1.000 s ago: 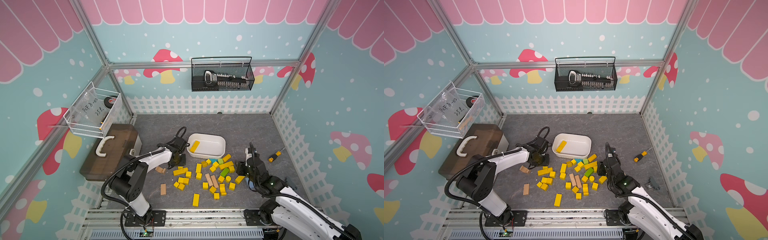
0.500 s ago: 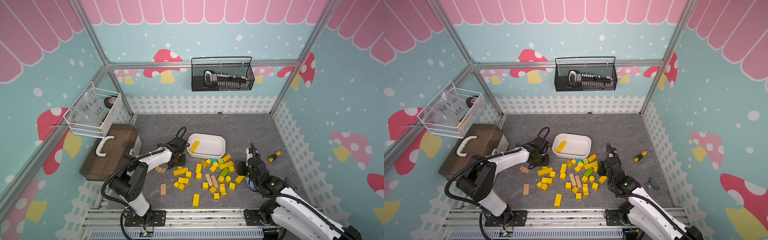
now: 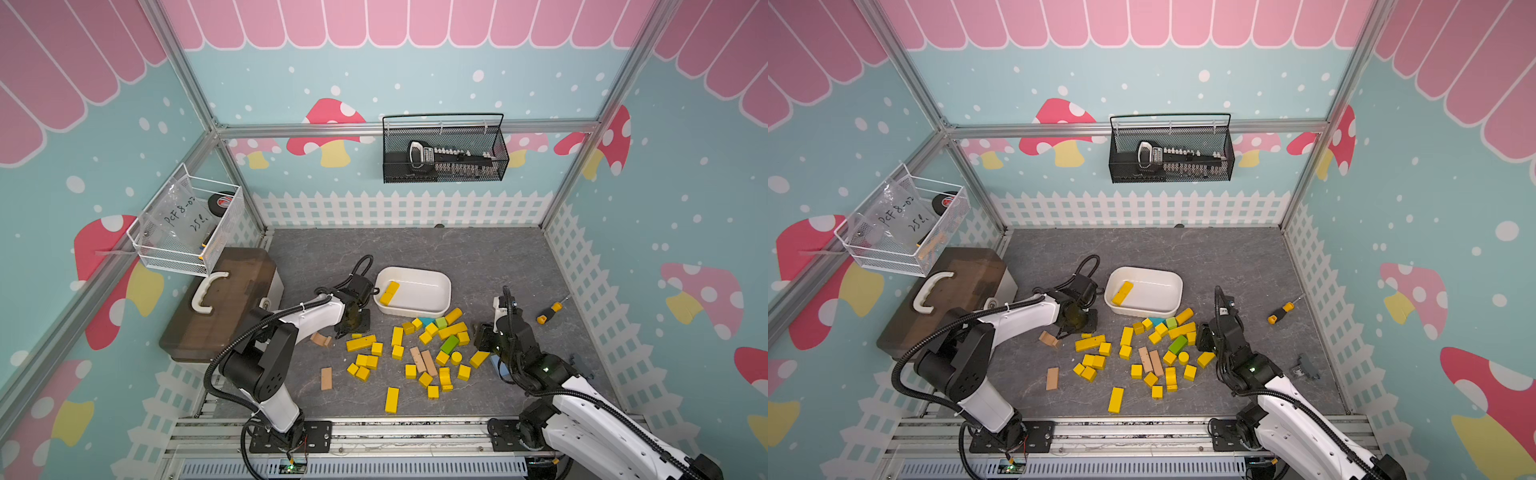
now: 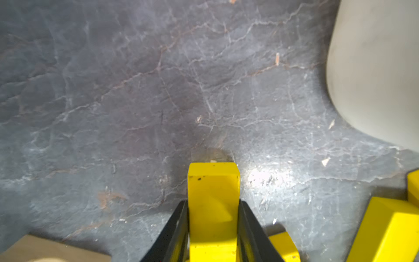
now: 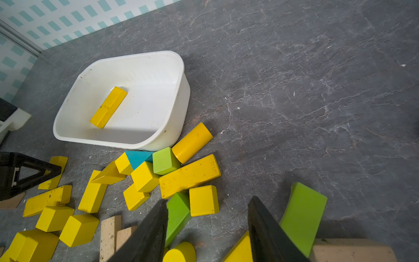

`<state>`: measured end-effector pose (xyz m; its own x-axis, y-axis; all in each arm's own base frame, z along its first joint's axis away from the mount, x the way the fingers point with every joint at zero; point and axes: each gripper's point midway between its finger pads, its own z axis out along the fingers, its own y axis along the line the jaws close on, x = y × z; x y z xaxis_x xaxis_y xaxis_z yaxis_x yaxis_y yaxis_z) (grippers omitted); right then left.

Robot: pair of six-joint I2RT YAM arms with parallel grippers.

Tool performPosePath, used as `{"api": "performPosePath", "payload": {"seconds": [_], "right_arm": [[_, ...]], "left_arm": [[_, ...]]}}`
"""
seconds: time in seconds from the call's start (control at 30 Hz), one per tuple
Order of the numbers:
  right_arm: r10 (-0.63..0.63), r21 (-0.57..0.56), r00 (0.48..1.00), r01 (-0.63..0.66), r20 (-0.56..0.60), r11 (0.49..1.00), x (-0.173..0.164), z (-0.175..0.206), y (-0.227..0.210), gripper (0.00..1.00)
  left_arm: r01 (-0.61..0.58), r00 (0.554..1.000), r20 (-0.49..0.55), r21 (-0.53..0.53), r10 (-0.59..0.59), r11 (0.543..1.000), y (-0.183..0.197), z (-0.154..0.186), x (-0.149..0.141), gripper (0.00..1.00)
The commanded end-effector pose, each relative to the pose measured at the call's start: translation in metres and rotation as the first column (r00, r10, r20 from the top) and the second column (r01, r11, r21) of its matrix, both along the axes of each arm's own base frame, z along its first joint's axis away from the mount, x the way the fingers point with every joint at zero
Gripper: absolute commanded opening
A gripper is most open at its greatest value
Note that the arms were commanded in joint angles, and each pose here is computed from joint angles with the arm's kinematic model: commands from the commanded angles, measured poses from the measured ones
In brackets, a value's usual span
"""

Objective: Pick out the yellow building blocks
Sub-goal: Pick up the building block from the center of the board.

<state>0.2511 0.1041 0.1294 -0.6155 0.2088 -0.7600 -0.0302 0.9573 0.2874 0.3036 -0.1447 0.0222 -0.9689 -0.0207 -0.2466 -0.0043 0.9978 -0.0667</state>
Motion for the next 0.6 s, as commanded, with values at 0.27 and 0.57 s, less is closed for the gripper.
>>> {"api": "performPosePath", "payload": {"seconds": [0.27, 0.57], "right_arm": [[-0.018, 0.026, 1.000, 0.019, -0.005, 0.999, 0.000, -0.004, -0.003, 0.57], [-0.025, 0.042, 1.000, 0.025, 0.001, 0.999, -0.001, -0.004, -0.006, 0.57]], "left_arm": [[0.029, 0.998, 0.064, -0.042, -0.026, 0.999, -0.012, 0.042, 0.015, 0.26], [0.143, 0.967, 0.229, -0.133, -0.110, 0.981, -0.061, 0.140, 0.049, 0.28]]}}
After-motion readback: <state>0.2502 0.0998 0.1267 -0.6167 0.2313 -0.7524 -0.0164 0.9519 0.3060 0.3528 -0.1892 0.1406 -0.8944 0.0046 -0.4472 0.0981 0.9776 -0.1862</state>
